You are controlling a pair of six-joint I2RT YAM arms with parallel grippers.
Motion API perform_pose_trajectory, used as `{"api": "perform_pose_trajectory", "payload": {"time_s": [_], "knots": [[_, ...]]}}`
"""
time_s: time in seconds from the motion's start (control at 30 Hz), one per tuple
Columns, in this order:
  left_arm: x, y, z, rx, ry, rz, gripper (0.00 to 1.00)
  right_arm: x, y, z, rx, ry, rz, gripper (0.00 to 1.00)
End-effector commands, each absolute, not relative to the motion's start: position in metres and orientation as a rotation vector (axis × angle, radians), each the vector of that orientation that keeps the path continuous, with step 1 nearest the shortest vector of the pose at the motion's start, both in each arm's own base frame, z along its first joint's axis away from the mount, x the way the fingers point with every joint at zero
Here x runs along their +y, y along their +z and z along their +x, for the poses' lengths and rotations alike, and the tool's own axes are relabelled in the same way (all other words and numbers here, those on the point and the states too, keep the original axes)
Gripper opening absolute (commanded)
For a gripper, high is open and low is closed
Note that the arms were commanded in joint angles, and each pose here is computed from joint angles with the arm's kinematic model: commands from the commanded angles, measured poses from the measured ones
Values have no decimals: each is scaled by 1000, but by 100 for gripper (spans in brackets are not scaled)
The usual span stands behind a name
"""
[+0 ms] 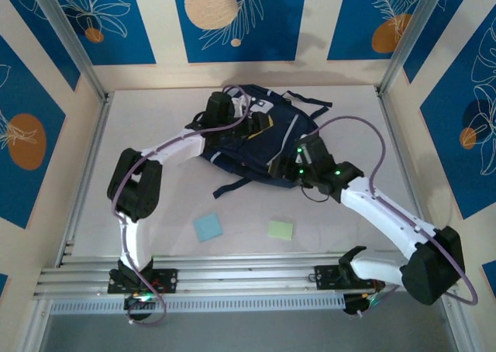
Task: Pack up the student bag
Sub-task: Zip the student bag at the top-center of the table.
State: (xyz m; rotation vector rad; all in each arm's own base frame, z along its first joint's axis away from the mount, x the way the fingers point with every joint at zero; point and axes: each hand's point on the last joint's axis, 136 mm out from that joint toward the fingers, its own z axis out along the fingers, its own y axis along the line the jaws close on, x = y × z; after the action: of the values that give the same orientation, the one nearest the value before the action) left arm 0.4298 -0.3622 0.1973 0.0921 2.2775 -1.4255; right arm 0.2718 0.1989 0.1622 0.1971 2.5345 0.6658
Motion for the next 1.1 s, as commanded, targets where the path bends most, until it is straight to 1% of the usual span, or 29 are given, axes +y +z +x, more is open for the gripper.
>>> {"api": "perform_pose_trajectory", "payload": {"time_s": [0.0,0.2,0.33,0.53,0.73,0.77,0.83,0.9,1.0,1.07], "knots": [[-322,208,435,2227,-1339,44,67,218,149,277,2528,618,251,67],[-267,169,428,2299,-1179,-100,70,260,137,292,2559,553,209,63],[-244,136,420,2394,-1050,-197,72,266,131,301,2573,521,237,63],[-235,99,411,2463,-1028,-343,73,263,129,305,2559,504,276,63],[-238,81,427,2478,-1002,-391,72,260,126,301,2560,506,283,64],[-238,79,431,2481,-995,-399,70,260,126,301,2559,509,280,64],[-242,79,439,2469,-1011,-405,63,261,124,300,2557,522,265,63],[-249,85,447,2437,-1064,-408,47,263,124,298,2561,538,249,62],[-255,97,454,2392,-1114,-415,32,266,123,298,2558,547,221,59],[-256,105,456,2376,-1124,-411,29,268,121,298,2558,548,208,58]]}}
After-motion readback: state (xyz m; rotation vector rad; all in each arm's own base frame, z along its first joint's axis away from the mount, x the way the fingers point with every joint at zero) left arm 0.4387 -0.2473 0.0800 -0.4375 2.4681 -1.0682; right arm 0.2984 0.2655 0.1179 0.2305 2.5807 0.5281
